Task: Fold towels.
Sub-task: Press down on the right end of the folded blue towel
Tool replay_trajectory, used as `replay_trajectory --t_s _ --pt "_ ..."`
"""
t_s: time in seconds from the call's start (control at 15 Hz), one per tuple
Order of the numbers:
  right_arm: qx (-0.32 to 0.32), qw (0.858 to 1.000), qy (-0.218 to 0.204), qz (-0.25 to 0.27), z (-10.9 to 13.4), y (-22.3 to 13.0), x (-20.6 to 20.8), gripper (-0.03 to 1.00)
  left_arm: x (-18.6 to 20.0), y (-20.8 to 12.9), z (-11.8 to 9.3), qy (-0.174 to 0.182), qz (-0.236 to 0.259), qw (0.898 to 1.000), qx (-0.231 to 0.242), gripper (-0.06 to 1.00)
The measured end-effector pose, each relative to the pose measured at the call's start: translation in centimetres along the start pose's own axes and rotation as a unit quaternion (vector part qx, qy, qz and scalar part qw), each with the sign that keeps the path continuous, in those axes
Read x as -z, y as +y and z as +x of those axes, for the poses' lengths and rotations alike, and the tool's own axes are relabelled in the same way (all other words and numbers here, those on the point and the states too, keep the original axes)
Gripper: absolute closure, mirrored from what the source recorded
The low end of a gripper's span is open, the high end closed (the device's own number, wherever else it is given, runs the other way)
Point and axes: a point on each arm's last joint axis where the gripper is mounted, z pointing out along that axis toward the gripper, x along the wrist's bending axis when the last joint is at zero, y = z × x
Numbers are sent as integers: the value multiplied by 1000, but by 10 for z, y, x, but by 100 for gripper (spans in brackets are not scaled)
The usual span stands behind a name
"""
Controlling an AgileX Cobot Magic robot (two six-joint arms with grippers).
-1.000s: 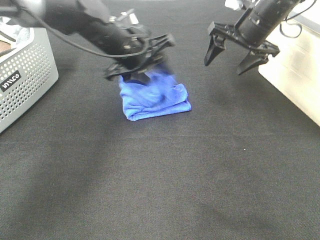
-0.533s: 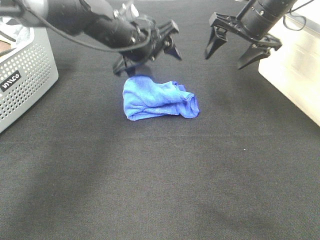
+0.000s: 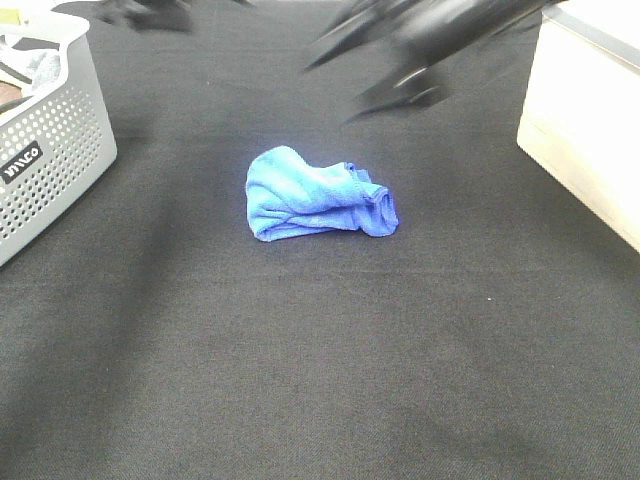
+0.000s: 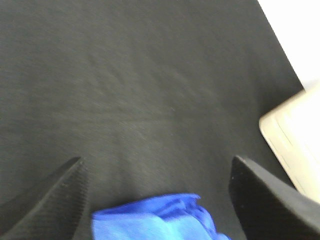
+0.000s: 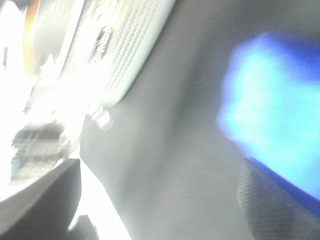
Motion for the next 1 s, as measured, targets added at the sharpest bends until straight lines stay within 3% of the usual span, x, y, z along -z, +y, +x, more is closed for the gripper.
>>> replay_trajectory --t_s 0.2,0.33,0.67,1.0 --pt "-16 998 32 58 -16 -17 -56 17 1 2 4 3 -2 1000 11 20" --pt "-34 997 32 63 -32 -20 -66 17 1 2 4 3 -2 1000 11 20" --pt "-78 997 0 18 -84 -9 -27 19 1 1 4 3 0 1000 11 20" --pt "-90 994 -65 19 -99 -10 -22 19 1 1 3 3 1 1000 22 20"
